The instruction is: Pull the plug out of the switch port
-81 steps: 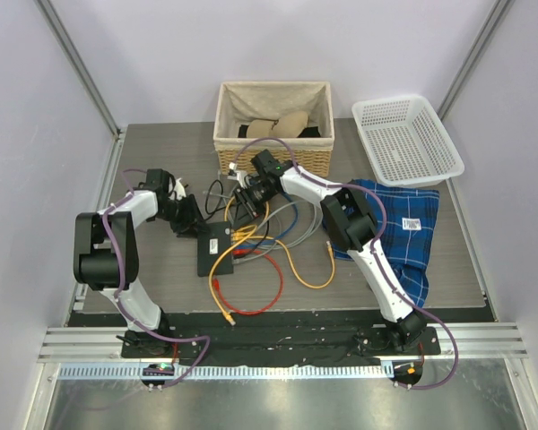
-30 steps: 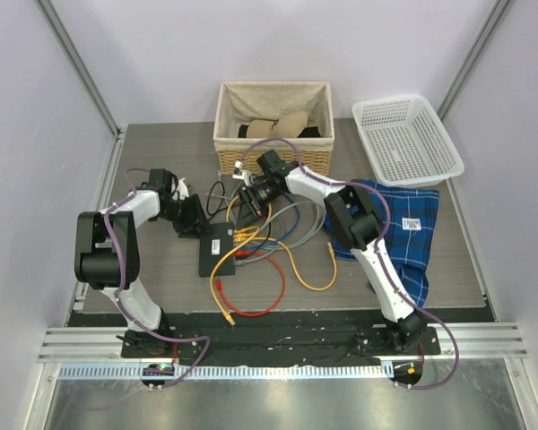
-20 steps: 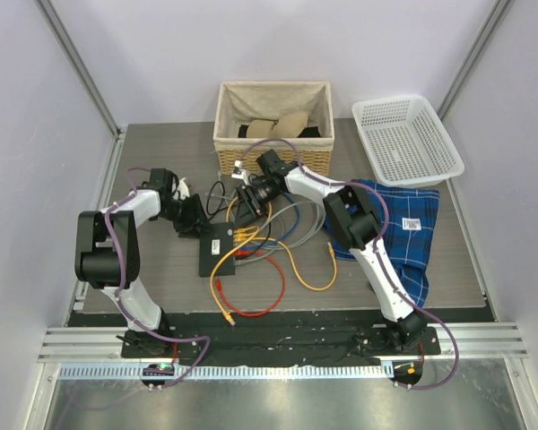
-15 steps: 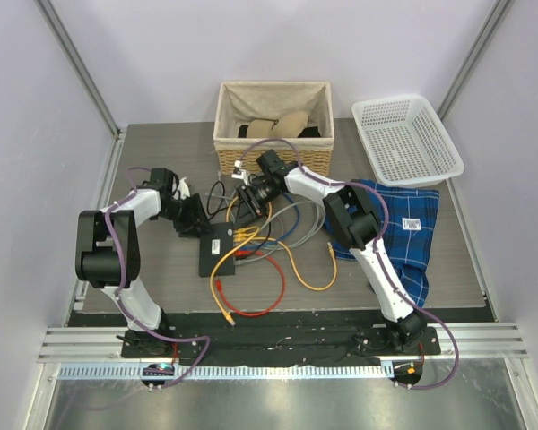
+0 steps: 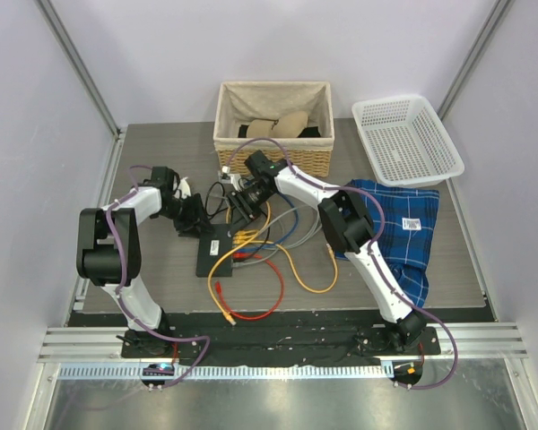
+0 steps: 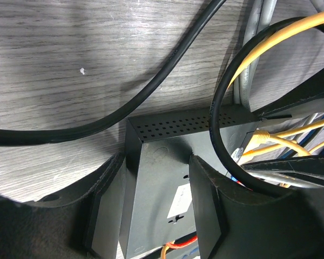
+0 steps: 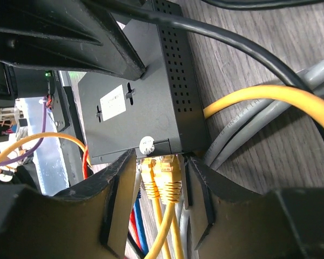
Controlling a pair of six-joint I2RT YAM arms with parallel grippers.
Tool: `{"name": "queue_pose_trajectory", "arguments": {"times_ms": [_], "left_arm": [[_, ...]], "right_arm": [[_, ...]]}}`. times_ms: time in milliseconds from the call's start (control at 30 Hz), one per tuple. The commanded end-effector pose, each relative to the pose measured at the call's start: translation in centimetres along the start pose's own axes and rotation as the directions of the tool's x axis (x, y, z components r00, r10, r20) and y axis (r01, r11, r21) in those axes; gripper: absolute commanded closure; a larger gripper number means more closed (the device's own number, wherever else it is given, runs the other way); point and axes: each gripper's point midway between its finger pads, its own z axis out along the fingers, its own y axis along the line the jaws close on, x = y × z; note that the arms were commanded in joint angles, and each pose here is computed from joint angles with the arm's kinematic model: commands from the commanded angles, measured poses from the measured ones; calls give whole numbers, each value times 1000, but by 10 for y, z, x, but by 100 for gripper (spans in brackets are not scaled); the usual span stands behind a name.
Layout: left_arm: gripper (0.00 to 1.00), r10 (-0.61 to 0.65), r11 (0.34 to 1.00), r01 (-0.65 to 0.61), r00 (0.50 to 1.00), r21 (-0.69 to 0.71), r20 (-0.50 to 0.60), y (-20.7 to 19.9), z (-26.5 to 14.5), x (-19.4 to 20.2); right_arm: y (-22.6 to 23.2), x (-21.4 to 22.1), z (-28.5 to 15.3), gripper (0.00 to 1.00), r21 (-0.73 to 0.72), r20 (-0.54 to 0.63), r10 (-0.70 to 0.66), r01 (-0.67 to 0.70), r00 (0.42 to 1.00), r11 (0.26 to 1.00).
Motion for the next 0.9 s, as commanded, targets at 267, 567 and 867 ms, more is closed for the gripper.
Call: {"name": "queue_pose_trajectory", "arguments": {"times_ms": [267, 567, 867], "left_arm": [[49, 56, 998, -56, 998, -7, -20, -4, 13, 2], [50, 61, 998, -61, 998, 11, -24, -8, 11, 3], [50, 68, 998, -68, 997, 8, -21, -7, 11, 3]], "right_arm": [[-31, 75, 21, 49, 30, -207, 149, -146, 967, 989], [-57, 110, 18, 55, 150, -308, 192, -152, 932, 977], [-61, 133, 17, 77, 158, -389, 185, -132, 903, 979]]}}
